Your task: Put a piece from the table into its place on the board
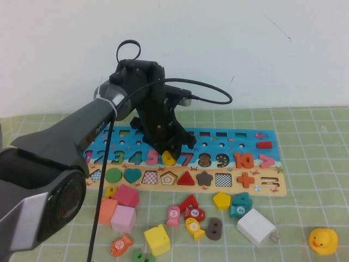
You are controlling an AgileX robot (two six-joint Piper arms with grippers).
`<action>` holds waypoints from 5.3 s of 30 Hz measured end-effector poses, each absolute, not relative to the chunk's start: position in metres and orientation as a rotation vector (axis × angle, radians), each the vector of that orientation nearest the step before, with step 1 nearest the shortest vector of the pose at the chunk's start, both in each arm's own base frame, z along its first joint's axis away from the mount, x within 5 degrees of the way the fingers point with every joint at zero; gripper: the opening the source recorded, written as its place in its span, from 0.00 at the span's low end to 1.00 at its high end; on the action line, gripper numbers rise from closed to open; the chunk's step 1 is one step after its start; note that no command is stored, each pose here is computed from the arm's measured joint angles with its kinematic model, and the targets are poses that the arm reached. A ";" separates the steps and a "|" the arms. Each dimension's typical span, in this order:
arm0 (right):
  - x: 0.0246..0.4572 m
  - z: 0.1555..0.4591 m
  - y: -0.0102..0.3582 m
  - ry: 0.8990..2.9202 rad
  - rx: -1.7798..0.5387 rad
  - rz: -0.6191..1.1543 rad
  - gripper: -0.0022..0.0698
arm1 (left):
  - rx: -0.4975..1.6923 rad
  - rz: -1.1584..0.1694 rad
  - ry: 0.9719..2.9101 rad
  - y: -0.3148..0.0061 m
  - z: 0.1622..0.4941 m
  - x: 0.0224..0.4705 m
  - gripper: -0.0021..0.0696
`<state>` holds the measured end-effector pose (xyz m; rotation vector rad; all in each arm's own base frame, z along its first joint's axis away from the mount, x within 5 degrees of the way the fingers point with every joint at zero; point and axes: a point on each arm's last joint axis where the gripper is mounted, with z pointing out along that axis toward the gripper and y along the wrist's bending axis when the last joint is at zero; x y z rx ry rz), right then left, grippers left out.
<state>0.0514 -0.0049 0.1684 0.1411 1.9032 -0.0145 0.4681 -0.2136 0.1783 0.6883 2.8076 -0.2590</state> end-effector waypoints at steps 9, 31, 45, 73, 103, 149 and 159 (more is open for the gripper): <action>0.051 0.168 -0.005 1.903 0.141 -0.015 0.03 | 0.676 -0.286 2.794 -0.215 0.179 0.469 0.44; 0.051 0.168 -0.005 1.903 0.140 -0.016 0.03 | 0.733 -0.275 2.677 -0.209 0.246 0.455 0.22; 0.051 0.168 -0.005 1.903 0.140 -0.016 0.03 | 0.910 -0.216 2.467 -0.205 0.348 0.393 0.03; 0.051 0.168 -0.005 1.903 0.140 -0.016 0.03 | 0.575 -0.270 2.173 -0.085 0.347 0.140 0.03; 0.051 0.168 -0.005 1.903 0.140 -0.016 0.03 | 0.339 -0.199 1.873 -0.010 0.293 0.047 0.03; 0.051 0.168 -0.005 1.903 0.140 -0.016 0.03 | -0.116 -0.211 1.853 -0.005 0.174 0.053 0.03; 0.051 0.168 -0.005 1.903 0.140 -0.016 0.03 | -0.116 -0.211 1.854 -0.005 0.174 0.053 0.03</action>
